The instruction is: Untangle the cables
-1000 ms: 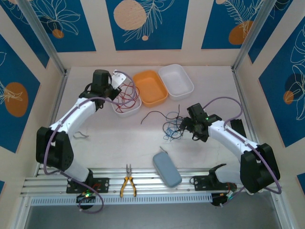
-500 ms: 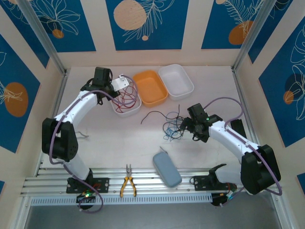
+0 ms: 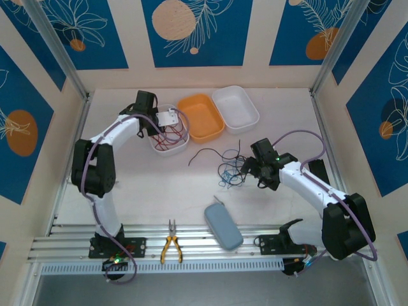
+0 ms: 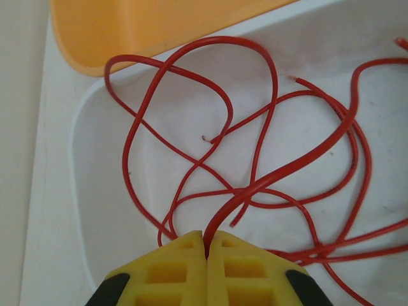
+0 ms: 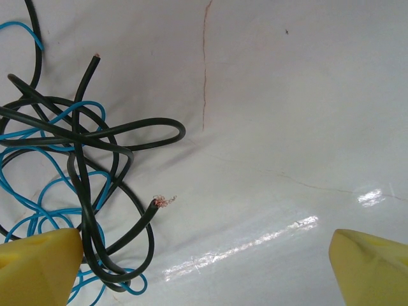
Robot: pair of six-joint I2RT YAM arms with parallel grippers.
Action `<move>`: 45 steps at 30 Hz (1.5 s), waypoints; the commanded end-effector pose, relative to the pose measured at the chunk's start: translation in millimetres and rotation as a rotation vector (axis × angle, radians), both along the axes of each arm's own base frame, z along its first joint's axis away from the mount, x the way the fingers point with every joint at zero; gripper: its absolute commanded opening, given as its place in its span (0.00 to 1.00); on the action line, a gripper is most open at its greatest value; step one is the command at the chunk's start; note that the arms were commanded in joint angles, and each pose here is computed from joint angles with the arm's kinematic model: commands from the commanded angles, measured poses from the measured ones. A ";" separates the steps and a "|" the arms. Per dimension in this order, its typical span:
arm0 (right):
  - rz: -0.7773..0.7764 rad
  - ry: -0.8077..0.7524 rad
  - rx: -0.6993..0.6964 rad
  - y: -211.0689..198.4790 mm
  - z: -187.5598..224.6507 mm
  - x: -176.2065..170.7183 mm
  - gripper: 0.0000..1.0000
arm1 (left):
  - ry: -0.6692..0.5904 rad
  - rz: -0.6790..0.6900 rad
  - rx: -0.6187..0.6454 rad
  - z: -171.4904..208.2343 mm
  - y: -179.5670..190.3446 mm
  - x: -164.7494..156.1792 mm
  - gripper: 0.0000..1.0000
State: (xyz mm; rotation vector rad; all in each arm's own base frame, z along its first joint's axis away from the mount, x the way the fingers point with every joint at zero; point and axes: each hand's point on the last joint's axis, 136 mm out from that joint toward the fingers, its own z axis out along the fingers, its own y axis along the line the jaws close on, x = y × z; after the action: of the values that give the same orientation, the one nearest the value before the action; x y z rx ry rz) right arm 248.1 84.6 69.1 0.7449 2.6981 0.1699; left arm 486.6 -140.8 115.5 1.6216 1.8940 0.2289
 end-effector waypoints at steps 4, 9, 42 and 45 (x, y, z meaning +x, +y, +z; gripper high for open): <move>-0.023 0.018 -0.015 -3.5 1.7 0.8 0.99 | -0.034 -0.064 -0.055 -5.1 -9.9 21.9 0.00; -0.021 0.022 -0.014 -0.9 1.7 3.1 0.99 | -0.003 -0.066 -0.061 -17.7 -13.5 27.9 0.00; 0.135 -0.136 0.024 17.7 48.4 -0.5 0.99 | -0.036 0.144 -0.599 161.5 -27.4 -65.0 1.00; 0.174 -0.158 0.029 21.0 54.0 0.9 0.94 | 0.017 0.273 -0.806 179.2 -30.7 -74.4 1.00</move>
State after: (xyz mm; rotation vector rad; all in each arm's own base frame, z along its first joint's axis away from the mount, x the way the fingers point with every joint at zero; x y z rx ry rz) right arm 248.6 100.8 110.7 0.5533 2.6204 0.2698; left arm 421.7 -166.4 272.8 1.1034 1.8118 -0.1735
